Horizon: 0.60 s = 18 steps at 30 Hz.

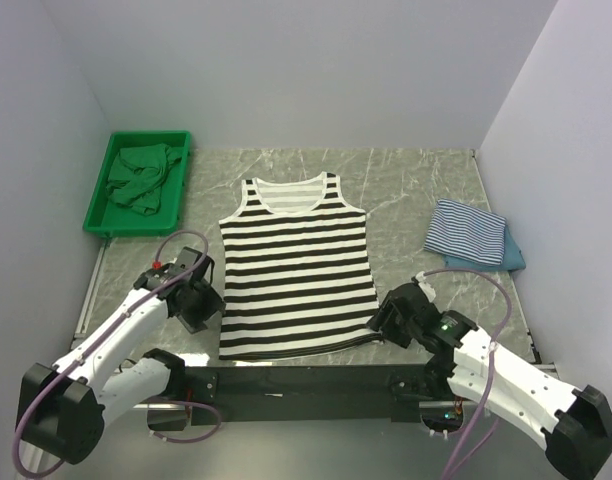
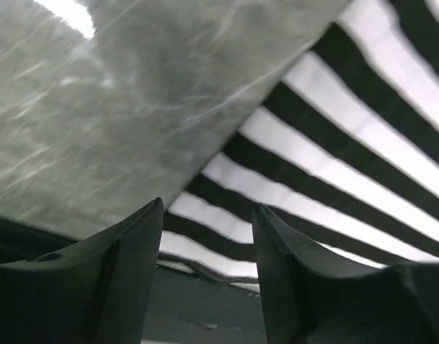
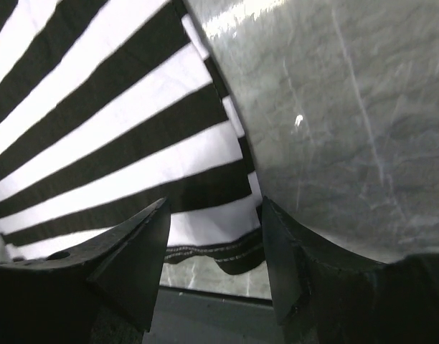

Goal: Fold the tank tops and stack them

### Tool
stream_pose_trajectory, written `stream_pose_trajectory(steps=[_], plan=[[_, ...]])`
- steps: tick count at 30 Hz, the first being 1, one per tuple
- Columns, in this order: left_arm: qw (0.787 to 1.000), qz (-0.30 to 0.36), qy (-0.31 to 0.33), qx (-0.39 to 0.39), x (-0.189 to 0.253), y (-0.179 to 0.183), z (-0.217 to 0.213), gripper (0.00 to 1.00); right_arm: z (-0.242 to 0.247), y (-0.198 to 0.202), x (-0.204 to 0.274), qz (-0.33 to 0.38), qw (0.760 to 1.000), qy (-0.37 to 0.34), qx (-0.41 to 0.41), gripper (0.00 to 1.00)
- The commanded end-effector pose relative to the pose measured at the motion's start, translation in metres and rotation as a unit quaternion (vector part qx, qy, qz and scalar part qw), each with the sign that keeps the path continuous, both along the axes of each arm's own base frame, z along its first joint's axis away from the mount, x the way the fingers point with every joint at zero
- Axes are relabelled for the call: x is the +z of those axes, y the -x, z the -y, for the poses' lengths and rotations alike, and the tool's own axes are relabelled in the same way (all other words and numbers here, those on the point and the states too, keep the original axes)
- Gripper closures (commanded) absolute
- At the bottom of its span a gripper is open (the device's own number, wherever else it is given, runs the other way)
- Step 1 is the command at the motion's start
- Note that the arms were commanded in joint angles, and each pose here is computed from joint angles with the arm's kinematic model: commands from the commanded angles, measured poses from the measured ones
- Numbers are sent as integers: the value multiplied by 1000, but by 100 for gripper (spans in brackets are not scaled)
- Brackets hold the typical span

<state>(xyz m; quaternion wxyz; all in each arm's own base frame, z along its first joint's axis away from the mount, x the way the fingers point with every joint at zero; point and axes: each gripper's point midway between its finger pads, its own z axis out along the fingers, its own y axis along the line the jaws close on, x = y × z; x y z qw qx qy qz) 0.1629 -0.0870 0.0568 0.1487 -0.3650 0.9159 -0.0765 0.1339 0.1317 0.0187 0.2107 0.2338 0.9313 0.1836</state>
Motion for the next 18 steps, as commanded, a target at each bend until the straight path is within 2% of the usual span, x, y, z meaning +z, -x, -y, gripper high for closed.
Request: stream_pose_trajectory(steps=[1,6,11,18], plan=[[999,-47,-8,1,6,19,-3,41,7,26,-14,-55,998,-1,-3,39],[993,-114,-4,-13,-5,43,2,40,13,37,-15,-74,997,4,-5,39],[988,-148,-1,-38,-13,58,10,40,15,42,-20,-90,996,15,1,39],[978,-196,-10,-75,-23,65,14,46,22,47,-22,-124,990,57,21,40]])
